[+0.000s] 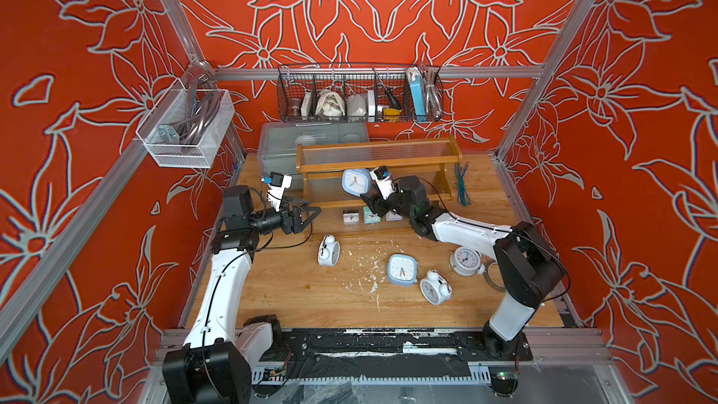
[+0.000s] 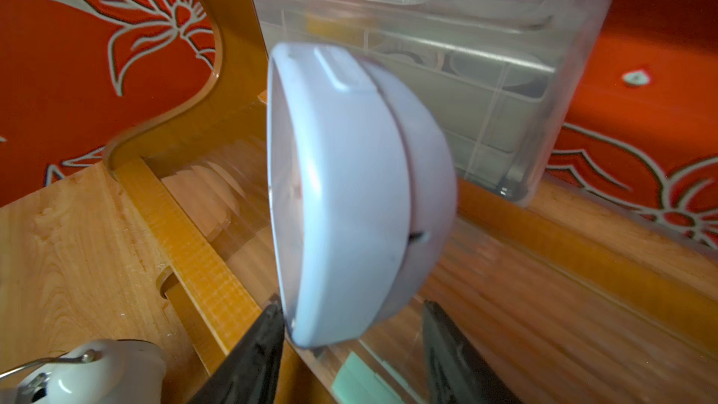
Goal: Place the alarm clocks on the shelf by style
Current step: Place the alarm on the shelf.
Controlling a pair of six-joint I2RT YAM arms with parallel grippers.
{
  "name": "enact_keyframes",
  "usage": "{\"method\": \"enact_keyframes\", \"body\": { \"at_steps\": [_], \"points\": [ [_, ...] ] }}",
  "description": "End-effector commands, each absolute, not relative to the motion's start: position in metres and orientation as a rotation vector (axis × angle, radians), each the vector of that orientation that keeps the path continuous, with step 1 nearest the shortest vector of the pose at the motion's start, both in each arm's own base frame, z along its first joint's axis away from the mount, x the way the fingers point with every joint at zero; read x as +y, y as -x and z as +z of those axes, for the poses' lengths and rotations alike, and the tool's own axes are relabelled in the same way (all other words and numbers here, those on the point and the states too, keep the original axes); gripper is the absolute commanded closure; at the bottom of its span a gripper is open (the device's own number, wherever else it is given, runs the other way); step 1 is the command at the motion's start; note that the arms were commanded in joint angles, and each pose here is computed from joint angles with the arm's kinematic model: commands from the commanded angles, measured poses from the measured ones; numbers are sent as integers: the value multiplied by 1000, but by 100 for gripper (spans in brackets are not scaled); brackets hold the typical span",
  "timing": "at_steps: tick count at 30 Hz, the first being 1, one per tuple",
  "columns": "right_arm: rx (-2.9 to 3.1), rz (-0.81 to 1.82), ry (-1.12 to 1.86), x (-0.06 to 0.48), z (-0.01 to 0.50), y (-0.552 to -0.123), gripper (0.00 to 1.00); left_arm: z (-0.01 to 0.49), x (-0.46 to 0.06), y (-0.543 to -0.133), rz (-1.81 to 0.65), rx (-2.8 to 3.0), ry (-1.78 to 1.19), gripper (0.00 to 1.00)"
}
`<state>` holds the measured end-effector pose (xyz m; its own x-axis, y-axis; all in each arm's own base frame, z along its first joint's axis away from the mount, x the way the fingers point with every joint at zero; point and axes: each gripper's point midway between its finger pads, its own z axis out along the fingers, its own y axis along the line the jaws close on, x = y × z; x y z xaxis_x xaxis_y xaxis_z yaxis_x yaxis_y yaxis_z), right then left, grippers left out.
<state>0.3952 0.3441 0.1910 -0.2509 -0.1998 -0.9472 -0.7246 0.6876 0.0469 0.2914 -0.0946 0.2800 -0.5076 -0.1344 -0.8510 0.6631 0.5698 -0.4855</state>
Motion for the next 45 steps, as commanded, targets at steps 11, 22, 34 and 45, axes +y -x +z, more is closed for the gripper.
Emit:
{"method": "enact_keyframes", "body": {
  "at_steps": [11,22,34,45],
  "points": [
    [1834,510,676,326,186,-400,43,284,-95,-287,-1057,1828,-448,21],
    [1835,526,673,324,190,-396,45,285,-95,-285,-1060,1821,-460,21],
    [1907,631,663,314,204,-363,33,285,-103,-277,-1089,1808,-510,20],
    [2266,592,566,245,182,-282,25,255,-163,-262,-1119,1905,-747,20]
  ]
}}
